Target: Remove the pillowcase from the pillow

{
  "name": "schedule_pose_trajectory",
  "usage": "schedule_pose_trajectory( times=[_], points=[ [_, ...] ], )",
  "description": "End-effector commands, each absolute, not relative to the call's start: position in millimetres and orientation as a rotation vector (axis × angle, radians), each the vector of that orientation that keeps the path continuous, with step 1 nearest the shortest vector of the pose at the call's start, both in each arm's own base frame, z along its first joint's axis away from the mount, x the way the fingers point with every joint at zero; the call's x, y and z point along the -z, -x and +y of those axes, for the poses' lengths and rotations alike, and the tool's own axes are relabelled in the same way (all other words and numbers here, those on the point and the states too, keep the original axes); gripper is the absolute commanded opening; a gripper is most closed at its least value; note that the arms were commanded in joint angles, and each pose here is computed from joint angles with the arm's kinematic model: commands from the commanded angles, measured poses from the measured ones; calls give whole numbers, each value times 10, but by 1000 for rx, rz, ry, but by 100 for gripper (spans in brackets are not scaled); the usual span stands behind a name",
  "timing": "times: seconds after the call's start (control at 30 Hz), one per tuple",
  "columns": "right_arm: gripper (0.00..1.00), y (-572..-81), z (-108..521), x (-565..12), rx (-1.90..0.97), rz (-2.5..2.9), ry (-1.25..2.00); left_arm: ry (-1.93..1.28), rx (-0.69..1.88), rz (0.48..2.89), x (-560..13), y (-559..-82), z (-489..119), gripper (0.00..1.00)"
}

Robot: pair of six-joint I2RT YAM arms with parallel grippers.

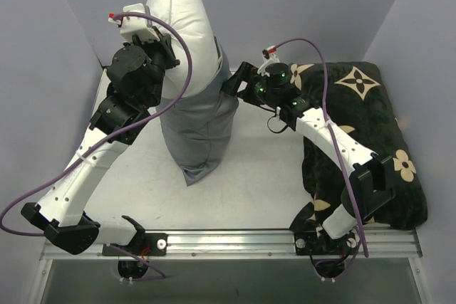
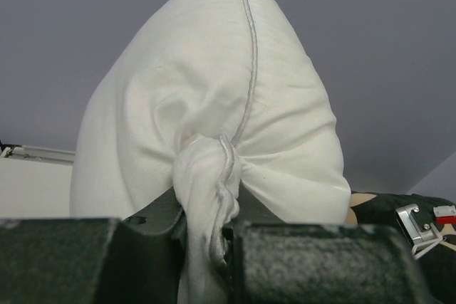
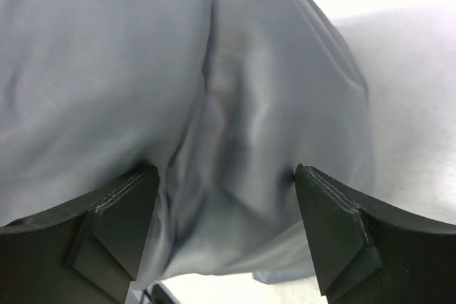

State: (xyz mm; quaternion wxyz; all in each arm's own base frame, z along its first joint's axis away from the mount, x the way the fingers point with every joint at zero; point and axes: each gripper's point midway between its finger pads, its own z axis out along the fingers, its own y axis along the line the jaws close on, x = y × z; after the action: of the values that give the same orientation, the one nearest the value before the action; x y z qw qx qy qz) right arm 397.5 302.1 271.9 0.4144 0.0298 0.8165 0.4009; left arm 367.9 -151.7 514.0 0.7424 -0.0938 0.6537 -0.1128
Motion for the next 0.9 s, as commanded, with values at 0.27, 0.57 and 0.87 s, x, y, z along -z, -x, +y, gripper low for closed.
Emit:
schedule_pose_trajectory(
  times=[0.27, 0.57, 0.87],
  points=[
    [52, -3897, 3131, -2407, -1114, 2014, -263, 182, 193, 1455, -5214, -3593, -1373, 0],
    [0, -4076, 2929, -2225, -1054, 2048, -321, 215, 163, 1398, -5478, -3471, -1138, 0],
    [0, -4330, 1635, -2303, -620, 2084, -540, 350, 85, 1299, -5806, -3267, -408, 0]
  ],
)
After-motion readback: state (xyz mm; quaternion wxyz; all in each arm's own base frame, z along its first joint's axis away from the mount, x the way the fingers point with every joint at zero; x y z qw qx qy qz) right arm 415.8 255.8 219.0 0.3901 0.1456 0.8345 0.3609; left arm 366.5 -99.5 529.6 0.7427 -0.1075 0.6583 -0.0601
